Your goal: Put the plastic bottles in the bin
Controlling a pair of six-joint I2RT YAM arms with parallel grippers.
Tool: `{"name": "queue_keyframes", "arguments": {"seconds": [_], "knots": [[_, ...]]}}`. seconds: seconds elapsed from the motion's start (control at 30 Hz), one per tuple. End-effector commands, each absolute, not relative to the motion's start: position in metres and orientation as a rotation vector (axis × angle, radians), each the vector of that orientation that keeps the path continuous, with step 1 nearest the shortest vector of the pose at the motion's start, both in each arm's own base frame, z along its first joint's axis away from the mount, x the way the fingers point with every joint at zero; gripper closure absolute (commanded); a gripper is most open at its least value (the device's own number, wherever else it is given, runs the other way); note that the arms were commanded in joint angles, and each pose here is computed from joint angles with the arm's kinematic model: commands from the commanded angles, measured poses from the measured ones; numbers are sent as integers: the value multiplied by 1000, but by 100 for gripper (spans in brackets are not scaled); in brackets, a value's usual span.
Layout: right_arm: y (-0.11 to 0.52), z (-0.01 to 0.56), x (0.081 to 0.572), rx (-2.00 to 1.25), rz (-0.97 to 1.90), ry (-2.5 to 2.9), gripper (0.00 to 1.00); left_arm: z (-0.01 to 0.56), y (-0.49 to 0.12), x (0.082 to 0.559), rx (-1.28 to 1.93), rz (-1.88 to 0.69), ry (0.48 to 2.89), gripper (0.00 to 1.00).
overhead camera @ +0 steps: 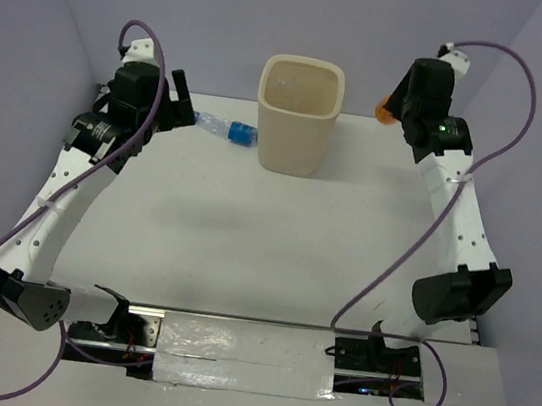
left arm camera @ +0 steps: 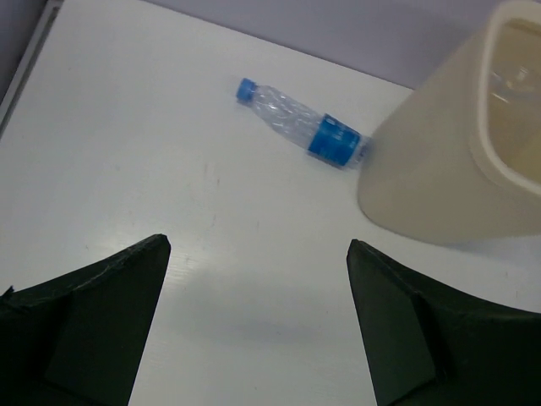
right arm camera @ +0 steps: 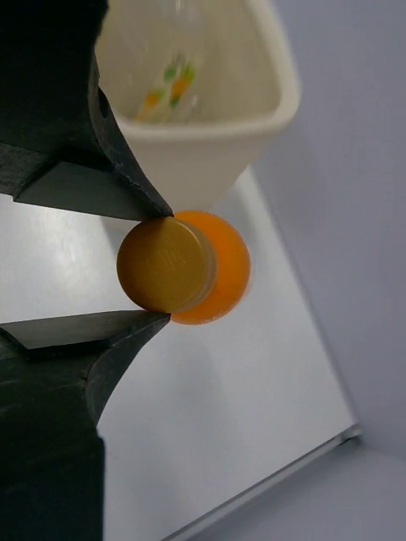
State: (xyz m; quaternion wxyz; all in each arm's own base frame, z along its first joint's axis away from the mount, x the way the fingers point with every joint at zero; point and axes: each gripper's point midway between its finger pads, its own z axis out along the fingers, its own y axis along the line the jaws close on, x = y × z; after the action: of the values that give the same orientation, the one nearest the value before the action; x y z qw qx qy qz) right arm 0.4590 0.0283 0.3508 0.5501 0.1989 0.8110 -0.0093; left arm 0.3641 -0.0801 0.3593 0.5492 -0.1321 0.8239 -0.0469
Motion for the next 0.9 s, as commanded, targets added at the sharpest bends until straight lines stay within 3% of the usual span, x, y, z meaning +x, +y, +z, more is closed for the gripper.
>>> {"name": "queue_keyframes", "arguments": {"seconds": [0.0,0.2,0.3,0.73,0.83,0.87], "knots": [[52,452,436,419,80,1698,79,351,-51,369,-502,-118,1967,1],[114,513,440,317,197,1577,78,318,-39,381,-620,-176,2067,1],[141,513,460,283,239,1596,77,304,-45,383,-629,-198,2122,1],[200,415,510,184,233,1787,75,281,-42,382,-692,-284,2149,1],[204,394,513,176,218,1834,58,277,-41,385,-724,-286,2150,1],[207,390,513,171,217,1844,40,278,-40,388,-734,-286,2141,1]]}}
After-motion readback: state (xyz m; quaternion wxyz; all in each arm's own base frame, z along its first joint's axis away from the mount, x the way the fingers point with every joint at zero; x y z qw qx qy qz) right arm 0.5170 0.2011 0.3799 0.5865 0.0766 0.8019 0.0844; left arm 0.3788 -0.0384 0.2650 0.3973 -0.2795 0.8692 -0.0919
